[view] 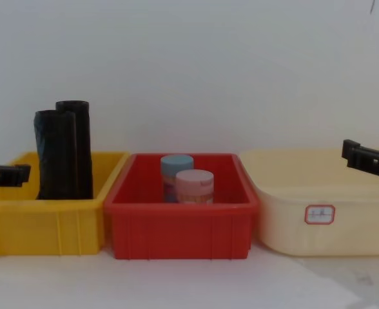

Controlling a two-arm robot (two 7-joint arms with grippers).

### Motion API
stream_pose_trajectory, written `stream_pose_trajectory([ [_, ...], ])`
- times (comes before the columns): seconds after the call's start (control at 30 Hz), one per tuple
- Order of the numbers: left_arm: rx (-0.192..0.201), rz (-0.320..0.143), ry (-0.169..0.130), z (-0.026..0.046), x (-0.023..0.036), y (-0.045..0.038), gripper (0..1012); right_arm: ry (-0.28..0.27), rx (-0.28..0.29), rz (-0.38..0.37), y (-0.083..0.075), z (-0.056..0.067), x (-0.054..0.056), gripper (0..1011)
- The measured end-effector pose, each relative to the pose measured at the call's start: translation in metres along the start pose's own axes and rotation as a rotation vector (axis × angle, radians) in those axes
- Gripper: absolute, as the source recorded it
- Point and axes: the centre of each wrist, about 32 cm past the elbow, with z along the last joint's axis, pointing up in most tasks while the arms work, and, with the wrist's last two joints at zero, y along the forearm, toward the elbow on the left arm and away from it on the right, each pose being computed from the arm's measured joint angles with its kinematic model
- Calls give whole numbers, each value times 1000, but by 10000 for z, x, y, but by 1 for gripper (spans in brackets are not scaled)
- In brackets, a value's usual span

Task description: Pick up the garbage bag with the one hand and transfer it to the other hand.

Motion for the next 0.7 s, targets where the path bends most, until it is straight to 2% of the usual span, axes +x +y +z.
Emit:
stream_pose_trajectory([
  [0.2, 7, 3, -1, -15, 10, -27, 1001, 0, 0, 0, 0, 0, 0, 1000],
  [0.43, 13, 4, -1, -23, 9, -22, 1001, 0, 0, 0, 0, 0, 0, 1000],
  [0.7, 18, -4, -5, 2, 2, -64, 1001, 0, 0, 0, 0, 0, 0, 1000],
])
